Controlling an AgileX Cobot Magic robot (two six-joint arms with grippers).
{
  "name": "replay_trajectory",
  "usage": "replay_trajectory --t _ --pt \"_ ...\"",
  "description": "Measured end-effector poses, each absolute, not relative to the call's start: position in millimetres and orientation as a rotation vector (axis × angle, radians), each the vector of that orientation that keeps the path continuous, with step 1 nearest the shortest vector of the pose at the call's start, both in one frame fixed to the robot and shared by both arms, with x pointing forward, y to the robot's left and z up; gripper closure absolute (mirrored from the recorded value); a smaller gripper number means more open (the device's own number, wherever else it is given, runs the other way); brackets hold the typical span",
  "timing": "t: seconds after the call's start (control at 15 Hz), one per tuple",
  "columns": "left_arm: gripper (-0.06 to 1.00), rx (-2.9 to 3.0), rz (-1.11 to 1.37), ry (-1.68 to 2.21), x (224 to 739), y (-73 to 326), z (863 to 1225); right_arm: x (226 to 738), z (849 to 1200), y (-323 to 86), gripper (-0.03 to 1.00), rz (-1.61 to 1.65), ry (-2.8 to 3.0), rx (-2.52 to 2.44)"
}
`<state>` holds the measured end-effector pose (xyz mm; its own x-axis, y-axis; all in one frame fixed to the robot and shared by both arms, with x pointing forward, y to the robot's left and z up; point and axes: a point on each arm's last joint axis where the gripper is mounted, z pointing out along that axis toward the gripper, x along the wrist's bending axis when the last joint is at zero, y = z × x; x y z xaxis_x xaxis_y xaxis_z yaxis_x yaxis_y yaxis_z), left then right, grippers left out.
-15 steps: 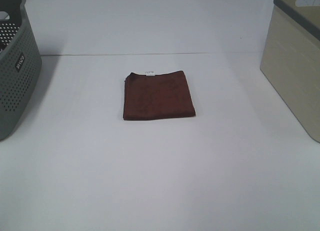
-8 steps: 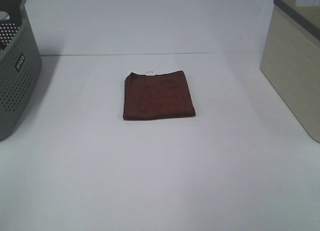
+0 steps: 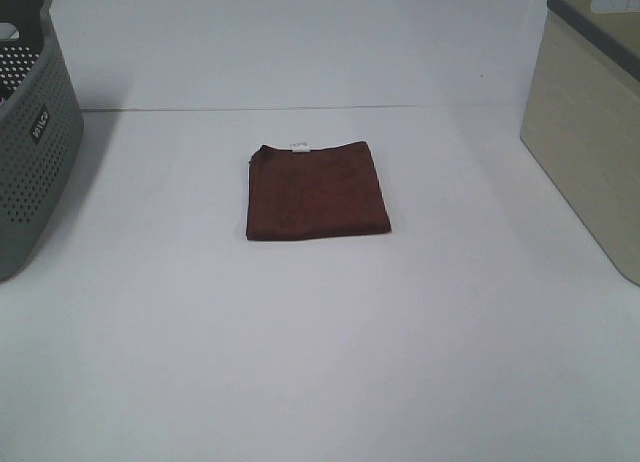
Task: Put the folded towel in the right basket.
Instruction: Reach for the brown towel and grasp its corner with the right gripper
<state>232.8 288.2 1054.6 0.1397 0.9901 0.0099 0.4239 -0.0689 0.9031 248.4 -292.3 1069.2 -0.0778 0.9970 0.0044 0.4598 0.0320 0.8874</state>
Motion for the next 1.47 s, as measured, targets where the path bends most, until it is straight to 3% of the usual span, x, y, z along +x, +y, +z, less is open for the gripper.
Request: replay_trajectory --t 0.6,1.07,1.47 --pt "0.94 1.619 0.894 1.397 233 288 1055 375 1131 -286 0.0 0.831 1.909 1.705" --pt "0.94 1.619 0.894 1.397 233 288 1055 464 1126 -267 0.0 0.855 2.224 1.874" --pt "0.94 1.619 0.894 1.397 233 288 1055 513 1108 -244 0.01 1.15 2.383 1.955"
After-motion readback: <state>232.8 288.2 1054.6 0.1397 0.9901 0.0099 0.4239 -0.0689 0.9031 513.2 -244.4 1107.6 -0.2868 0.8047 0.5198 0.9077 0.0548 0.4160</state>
